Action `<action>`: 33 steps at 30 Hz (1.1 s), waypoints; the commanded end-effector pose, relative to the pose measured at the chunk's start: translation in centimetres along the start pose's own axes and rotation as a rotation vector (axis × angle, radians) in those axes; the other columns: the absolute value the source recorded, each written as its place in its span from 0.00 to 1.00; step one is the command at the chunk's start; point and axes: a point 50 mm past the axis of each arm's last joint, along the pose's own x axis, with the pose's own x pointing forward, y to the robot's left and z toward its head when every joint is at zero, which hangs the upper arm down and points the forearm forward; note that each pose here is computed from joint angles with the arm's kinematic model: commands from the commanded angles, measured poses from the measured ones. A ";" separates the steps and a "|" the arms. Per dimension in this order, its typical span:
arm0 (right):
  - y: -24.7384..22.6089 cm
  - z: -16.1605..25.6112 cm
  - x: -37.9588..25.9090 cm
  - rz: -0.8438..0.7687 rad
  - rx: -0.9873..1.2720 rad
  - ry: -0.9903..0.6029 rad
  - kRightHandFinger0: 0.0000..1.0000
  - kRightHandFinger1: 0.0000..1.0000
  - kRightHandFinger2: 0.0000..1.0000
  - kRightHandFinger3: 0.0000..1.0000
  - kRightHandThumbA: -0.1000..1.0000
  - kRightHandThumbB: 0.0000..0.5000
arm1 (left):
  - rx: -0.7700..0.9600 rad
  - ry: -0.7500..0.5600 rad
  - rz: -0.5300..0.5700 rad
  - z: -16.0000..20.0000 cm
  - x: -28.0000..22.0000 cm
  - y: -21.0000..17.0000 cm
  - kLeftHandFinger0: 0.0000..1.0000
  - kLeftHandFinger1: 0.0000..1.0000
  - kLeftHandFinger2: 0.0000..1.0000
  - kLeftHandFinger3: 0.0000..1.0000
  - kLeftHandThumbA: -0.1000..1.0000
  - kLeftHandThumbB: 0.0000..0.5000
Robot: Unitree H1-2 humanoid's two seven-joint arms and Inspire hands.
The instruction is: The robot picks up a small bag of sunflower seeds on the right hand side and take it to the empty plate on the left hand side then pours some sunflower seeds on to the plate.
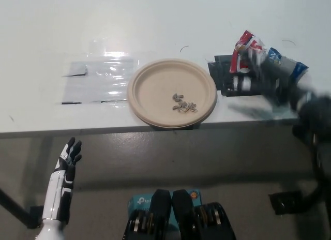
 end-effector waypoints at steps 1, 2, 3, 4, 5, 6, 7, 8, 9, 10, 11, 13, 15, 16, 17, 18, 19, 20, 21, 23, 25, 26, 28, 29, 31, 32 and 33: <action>7.4 11.4 -23.9 -0.459 -0.234 -0.965 1.00 1.00 1.00 1.00 1.00 0.72 | -0.170 -0.069 -0.183 1.4 3.5 -2.4 1.00 1.00 1.00 1.00 1.00 0.31; 8.0 10.5 -23.7 -0.454 -0.222 -0.943 1.00 1.00 1.00 1.00 1.00 0.73 | -0.172 -0.062 -0.188 1.2 3.1 -2.5 1.00 1.00 1.00 1.00 1.00 0.32; 8.7 9.6 -23.3 -0.450 -0.217 -0.910 1.00 1.00 1.00 1.00 1.00 0.73 | -0.172 -0.047 -0.191 0.9 2.5 -2.6 1.00 1.00 1.00 1.00 1.00 0.35; 9.3 9.0 -23.0 -0.446 -0.215 -0.875 1.00 1.00 1.00 1.00 1.00 0.72 | -0.171 -0.037 -0.191 0.7 2.0 -2.6 1.00 1.00 1.00 1.00 1.00 0.35; 10.0 8.3 -22.6 -0.425 -0.197 -0.844 1.00 1.00 1.00 1.00 1.00 0.76 | -0.171 -0.024 -0.187 0.5 1.3 -2.7 1.00 1.00 1.00 1.00 1.00 0.34; 10.4 7.9 -22.3 -0.413 -0.182 -0.827 1.00 1.00 1.00 1.00 1.00 0.78 | -0.172 -0.015 -0.185 0.3 0.8 -2.6 1.00 1.00 1.00 1.00 1.00 0.33; 10.9 7.3 -21.6 -0.408 -0.162 -0.803 1.00 1.00 1.00 1.00 1.00 0.75 | -0.170 -0.010 -0.181 0.2 0.3 -2.6 1.00 1.00 1.00 1.00 1.00 0.32; 11.1 7.2 -21.5 -0.407 -0.157 -0.796 1.00 1.00 1.00 1.00 1.00 0.74 | -0.170 -0.008 -0.179 0.1 0.1 -2.6 1.00 1.00 1.00 1.00 1.00 0.32; 11.2 6.8 -21.2 -0.408 -0.162 -0.780 1.00 1.00 1.00 1.00 1.00 0.71 | -0.167 -0.005 -0.175 0.0 -0.1 -2.5 1.00 1.00 1.00 1.00 1.00 0.32; 11.4 6.5 -20.6 -0.418 -0.171 -0.757 1.00 1.00 1.00 1.00 1.00 0.73 | -0.164 -0.004 -0.171 0.0 -0.1 -2.5 1.00 1.00 1.00 1.00 1.00 0.36; 11.8 6.0 -20.5 -0.410 -0.166 -0.738 1.00 1.00 1.00 1.00 1.00 0.73 | -0.165 0.004 -0.168 -0.2 -0.7 -2.5 1.00 1.00 1.00 1.00 1.00 0.36; 12.5 4.8 -19.4 -0.391 -0.142 -0.688 1.00 1.00 1.00 1.00 1.00 0.81 | -0.165 0.011 -0.164 -0.3 -1.3 -2.4 1.00 1.00 1.00 1.00 1.00 0.39; 13.1 3.3 -18.5 -0.380 -0.140 -0.624 1.00 1.00 1.00 1.00 1.00 0.89 | -0.158 0.014 -0.165 -0.4 -1.5 -2.3 1.00 1.00 1.00 1.00 1.00 0.42; 13.4 2.6 -18.3 -0.385 -0.140 -0.595 1.00 1.00 1.00 1.00 1.00 0.91 | -0.154 0.013 -0.167 -0.4 -1.5 -2.3 1.00 1.00 1.00 1.00 1.00 0.42; 13.7 1.6 -17.8 -0.393 -0.143 -0.558 1.00 1.00 1.00 1.00 1.00 0.92 | -0.151 0.013 -0.168 -0.5 -1.5 -2.3 1.00 1.00 1.00 1.00 1.00 0.44; 13.9 0.8 -17.5 -0.397 -0.147 -0.532 1.00 1.00 1.00 1.00 1.00 0.92 | -0.150 0.014 -0.170 -0.5 -1.5 -2.3 1.00 1.00 1.00 1.00 1.00 0.44; 14.1 0.0 -17.0 -0.400 -0.161 -0.507 1.00 1.00 1.00 1.00 1.00 0.90 | -0.150 0.014 -0.172 -0.5 -1.5 -2.3 1.00 1.00 1.00 1.00 1.00 0.44; 14.3 -1.2 -16.5 -0.393 -0.188 -0.462 1.00 1.00 1.00 1.00 1.00 0.89 | -0.149 0.012 -0.172 -0.6 -1.5 -2.3 1.00 1.00 1.00 1.00 1.00 0.45; 14.3 -1.8 -16.3 -0.390 -0.195 -0.442 1.00 1.00 1.00 1.00 1.00 0.87 | -0.150 0.014 -0.173 -0.6 -1.5 -2.3 1.00 1.00 1.00 1.00 1.00 0.47; 14.5 -3.5 -15.7 -0.378 -0.188 -0.386 1.00 1.00 1.00 1.00 1.00 0.89 | -0.154 0.016 -0.176 -0.6 -1.5 -2.2 1.00 1.00 1.00 1.00 1.00 0.45; 14.4 -4.6 -15.7 -0.364 -0.179 -0.347 1.00 1.00 1.00 1.00 1.00 0.90 | -0.147 0.014 -0.183 -0.6 -1.7 -2.4 1.00 1.00 1.00 1.00 1.00 0.44; 14.4 -4.9 -15.9 -0.369 -0.177 -0.334 1.00 1.00 1.00 1.00 1.00 0.92 | -0.149 0.018 -0.188 -0.7 -1.9 -2.7 1.00 1.00 1.00 1.00 1.00 0.44; 14.2 -4.7 -15.1 -0.353 -0.150 -0.350 1.00 1.00 1.00 1.00 1.00 0.86 | -0.152 0.023 -0.188 -0.7 -1.9 -2.7 1.00 1.00 1.00 1.00 1.00 0.44; 14.0 -4.6 -14.8 -0.344 -0.136 -0.357 1.00 1.00 1.00 1.00 1.00 0.84 | -0.155 0.023 -0.187 -0.7 -1.9 -2.7 1.00 1.00 1.00 1.00 1.00 0.44; 13.6 -4.2 -13.7 -0.330 -0.121 -0.375 1.00 1.00 1.00 1.00 1.00 0.79 | -0.160 0.024 -0.186 -0.7 -2.0 -2.7 1.00 1.00 1.00 1.00 1.00 0.44; 13.6 -4.2 -13.6 -0.329 -0.122 -0.374 1.00 1.00 1.00 1.00 1.00 0.78 | -0.163 0.029 -0.185 -0.8 -2.2 -2.8 1.00 1.00 1.00 1.00 1.00 0.44; 13.6 -4.4 -13.7 -0.327 -0.121 -0.371 1.00 1.00 1.00 1.00 1.00 0.76 | -0.164 0.035 -0.188 -0.8 -2.6 -2.9 1.00 1.00 1.00 1.00 1.00 0.43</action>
